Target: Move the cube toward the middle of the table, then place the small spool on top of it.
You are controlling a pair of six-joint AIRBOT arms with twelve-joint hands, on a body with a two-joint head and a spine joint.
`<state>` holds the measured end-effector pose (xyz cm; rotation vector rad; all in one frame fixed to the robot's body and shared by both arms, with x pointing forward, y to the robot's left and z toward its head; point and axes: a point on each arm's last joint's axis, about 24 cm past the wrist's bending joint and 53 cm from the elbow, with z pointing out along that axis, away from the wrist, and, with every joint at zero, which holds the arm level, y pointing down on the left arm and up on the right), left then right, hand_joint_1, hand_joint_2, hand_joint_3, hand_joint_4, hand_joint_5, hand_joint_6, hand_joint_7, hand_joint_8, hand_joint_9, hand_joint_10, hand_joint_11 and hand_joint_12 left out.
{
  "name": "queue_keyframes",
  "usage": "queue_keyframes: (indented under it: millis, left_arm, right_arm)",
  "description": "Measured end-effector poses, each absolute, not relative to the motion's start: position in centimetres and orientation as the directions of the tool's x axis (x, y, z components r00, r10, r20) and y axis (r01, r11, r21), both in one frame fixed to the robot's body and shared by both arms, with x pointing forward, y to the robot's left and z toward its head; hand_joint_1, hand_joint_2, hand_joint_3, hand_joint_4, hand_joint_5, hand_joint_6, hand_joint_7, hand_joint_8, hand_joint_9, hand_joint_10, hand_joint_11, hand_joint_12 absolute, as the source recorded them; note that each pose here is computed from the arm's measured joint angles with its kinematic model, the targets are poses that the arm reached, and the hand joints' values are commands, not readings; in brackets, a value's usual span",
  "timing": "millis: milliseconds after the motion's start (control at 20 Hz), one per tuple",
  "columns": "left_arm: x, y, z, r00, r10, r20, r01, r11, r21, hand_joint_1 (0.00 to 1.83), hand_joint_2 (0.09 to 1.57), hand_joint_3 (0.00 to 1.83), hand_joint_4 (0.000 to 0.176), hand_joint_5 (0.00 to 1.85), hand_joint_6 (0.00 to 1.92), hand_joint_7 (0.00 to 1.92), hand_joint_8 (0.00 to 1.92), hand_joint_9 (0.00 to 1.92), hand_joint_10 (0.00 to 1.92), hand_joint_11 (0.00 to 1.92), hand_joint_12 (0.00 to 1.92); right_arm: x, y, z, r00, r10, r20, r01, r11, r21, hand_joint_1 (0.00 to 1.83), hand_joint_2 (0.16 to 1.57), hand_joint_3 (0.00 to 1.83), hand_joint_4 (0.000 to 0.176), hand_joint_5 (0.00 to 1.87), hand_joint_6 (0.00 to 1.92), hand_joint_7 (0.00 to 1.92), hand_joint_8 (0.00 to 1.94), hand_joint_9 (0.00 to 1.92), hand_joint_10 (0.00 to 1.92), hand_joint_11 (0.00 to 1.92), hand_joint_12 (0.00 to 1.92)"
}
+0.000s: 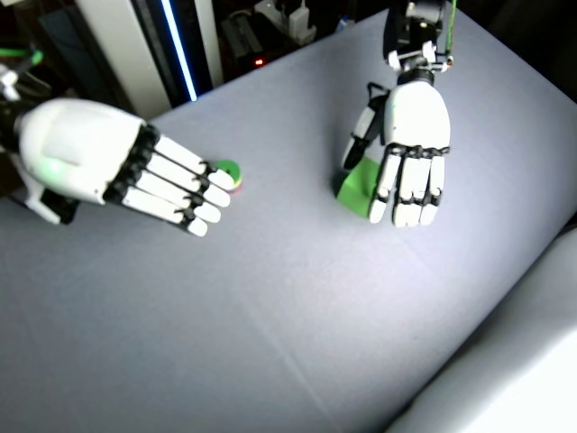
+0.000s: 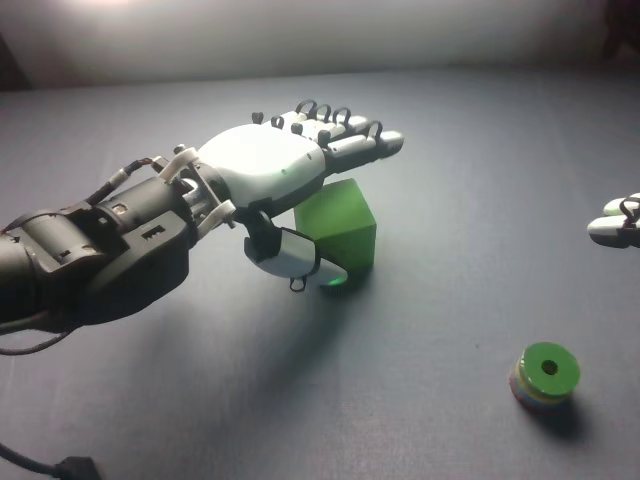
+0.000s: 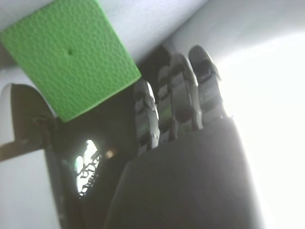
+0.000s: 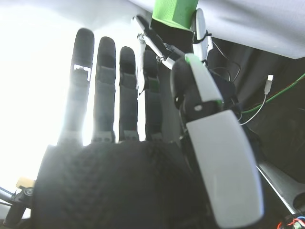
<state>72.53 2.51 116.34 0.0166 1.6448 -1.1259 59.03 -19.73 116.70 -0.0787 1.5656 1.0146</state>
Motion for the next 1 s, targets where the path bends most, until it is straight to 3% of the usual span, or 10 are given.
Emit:
queue_keyframes:
  millis: [150,250,300,350,400,450,550,700,850,1000]
  left_arm:
    - [71.5,3.7,117.5,-0.386,-0.520,-0.762,0.547,0.536,-0.643,0.78,0.93,0.00,0.176,0.00,0.00,0.00,0.00,0.06,0.00,0.00,0.57]
    - [70.0,5.2,118.7,-0.355,-0.538,-0.765,0.575,0.519,-0.632,0.79,0.92,0.00,0.176,0.00,0.00,0.00,0.00,0.04,0.00,0.00,0.44]
    - [69.2,5.9,119.1,-0.345,-0.544,-0.765,0.586,0.512,-0.629,0.76,0.93,0.00,0.176,0.00,0.00,0.00,0.00,0.01,0.00,0.00,0.32]
    - [68.1,7.0,119.4,-0.330,-0.549,-0.768,0.599,0.507,-0.620,0.70,0.92,0.00,0.176,0.00,0.00,0.00,0.00,0.00,0.00,0.00,0.17]
    - [67.0,8.2,119.2,-0.326,-0.544,-0.773,0.602,0.511,-0.614,0.66,0.92,0.00,0.176,0.00,0.00,0.00,0.00,0.00,0.00,0.00,0.14]
    - [66.3,9.0,118.9,-0.327,-0.541,-0.775,0.599,0.516,-0.613,0.65,0.90,0.00,0.176,0.00,0.00,0.00,0.00,0.00,0.00,0.05,0.16]
    - [65.1,11.4,118.6,-0.315,-0.533,-0.785,0.585,0.543,-0.603,0.69,0.92,0.00,0.176,0.00,0.00,0.00,0.00,0.00,0.00,0.05,0.16]
    - [64.3,14.6,119.1,-0.277,-0.541,-0.794,0.564,0.577,-0.591,0.92,0.91,0.00,0.176,0.00,0.00,0.00,0.00,0.01,0.00,0.03,0.17]
    - [63.1,16.4,120.1,-0.236,-0.560,-0.794,0.558,0.591,-0.583,0.95,0.92,0.00,0.176,0.00,0.00,0.00,0.00,0.00,0.00,0.00,0.20]
    - [62.4,16.6,120.6,-0.220,-0.568,-0.793,0.573,0.583,-0.577,0.98,0.89,0.00,0.176,0.00,0.00,0.01,0.00,0.04,0.01,0.00,0.24]
  right_arm:
    - [58.7,-18.8,117.2,-0.296,0.469,-0.832,-0.596,0.591,0.544,0.78,1.32,0.00,0.000,0.56,0.01,0.52,0.01,0.54,0.00,0.34,0.59]
    - [58.4,-17.6,117.5,-0.310,0.448,-0.839,-0.626,0.567,0.535,0.67,1.28,0.00,0.029,0.52,0.00,0.50,0.00,0.51,0.00,0.24,0.71]
    - [58.2,-17.0,117.7,-0.317,0.434,-0.844,-0.641,0.557,0.527,0.64,1.23,0.00,0.026,0.51,0.00,0.50,0.00,0.51,0.00,0.20,0.77]
    - [58.0,-16.2,117.6,-0.331,0.410,-0.850,-0.660,0.543,0.519,0.52,1.21,0.00,0.048,0.47,0.00,0.46,0.00,0.47,0.00,0.13,0.84]
    - [57.7,-15.6,117.5,-0.343,0.383,-0.858,-0.675,0.534,0.509,0.51,1.18,0.00,0.054,0.47,0.00,0.46,0.00,0.47,0.00,0.12,0.90]
    - [57.6,-15.2,117.1,-0.356,0.363,-0.861,-0.678,0.534,0.506,0.51,1.14,0.00,0.081,0.45,0.00,0.46,0.00,0.48,0.00,0.13,0.98]
    - [57.3,-14.5,116.0,-0.385,0.302,-0.872,-0.685,0.541,0.489,0.58,1.10,0.00,0.091,0.43,0.00,0.42,0.00,0.45,0.00,0.10,0.98]
    - [57.3,-14.0,114.7,-0.412,0.227,-0.882,-0.689,0.556,0.465,0.60,1.03,0.00,0.069,0.45,0.00,0.43,0.00,0.42,0.00,0.11,0.94]
    - [57.6,-13.4,113.4,-0.435,0.173,-0.884,-0.689,0.567,0.450,0.82,0.96,0.00,0.059,0.48,0.00,0.46,0.00,0.46,0.01,0.16,0.90]
    - [57.8,-12.0,111.8,-0.453,0.118,-0.883,-0.699,0.568,0.435,0.89,0.95,0.00,0.081,0.48,0.01,0.48,0.01,0.48,0.01,0.15,0.88]
